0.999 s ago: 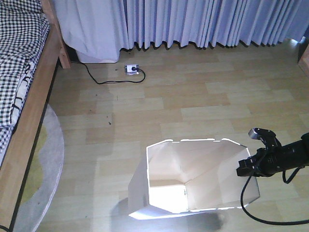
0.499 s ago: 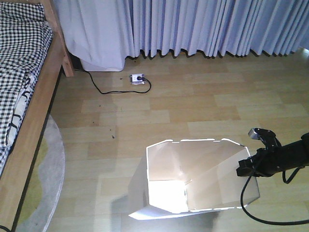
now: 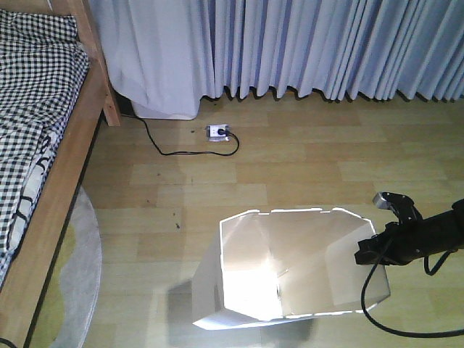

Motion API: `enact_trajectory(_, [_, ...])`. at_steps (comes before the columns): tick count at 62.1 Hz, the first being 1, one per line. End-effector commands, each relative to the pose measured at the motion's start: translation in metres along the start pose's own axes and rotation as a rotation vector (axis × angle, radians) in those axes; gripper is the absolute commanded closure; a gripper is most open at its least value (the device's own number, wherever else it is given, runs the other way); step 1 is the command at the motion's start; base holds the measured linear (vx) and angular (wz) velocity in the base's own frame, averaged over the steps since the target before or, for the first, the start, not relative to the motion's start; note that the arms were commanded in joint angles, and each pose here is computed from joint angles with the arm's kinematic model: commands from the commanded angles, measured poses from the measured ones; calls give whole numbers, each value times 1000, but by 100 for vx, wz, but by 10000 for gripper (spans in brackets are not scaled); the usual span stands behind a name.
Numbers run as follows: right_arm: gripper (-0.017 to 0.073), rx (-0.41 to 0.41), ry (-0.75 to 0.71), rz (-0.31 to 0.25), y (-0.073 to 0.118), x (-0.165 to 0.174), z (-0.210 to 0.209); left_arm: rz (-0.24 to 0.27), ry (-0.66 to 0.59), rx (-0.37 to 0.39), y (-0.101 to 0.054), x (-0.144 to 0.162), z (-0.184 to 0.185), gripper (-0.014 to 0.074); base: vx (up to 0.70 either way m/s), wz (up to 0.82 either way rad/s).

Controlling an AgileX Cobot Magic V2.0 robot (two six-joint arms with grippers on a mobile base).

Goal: Move trash bin to bedside with robot
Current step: 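Carry the held bin toward the curtains beside the bed, then approach the bed's foot end with the bin held in the right gripper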

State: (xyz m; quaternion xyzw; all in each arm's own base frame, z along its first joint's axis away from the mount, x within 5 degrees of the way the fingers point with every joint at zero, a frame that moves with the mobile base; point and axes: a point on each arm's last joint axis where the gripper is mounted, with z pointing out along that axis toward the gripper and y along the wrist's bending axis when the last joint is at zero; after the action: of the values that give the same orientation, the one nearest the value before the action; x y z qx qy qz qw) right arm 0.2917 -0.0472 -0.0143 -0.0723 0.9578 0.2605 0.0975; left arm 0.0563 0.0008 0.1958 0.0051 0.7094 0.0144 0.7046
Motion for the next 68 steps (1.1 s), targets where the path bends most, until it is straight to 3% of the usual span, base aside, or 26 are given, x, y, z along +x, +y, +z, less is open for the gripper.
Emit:
enact_trajectory(1, [564, -200, -103, -8, 25, -19, -21, -23, -68, 7, 0, -3, 0, 600, 19, 5])
enact_trajectory(68, [564, -201, -103, -8, 25, -19, -21, -23, -68, 7, 0, -3, 0, 600, 18, 4])
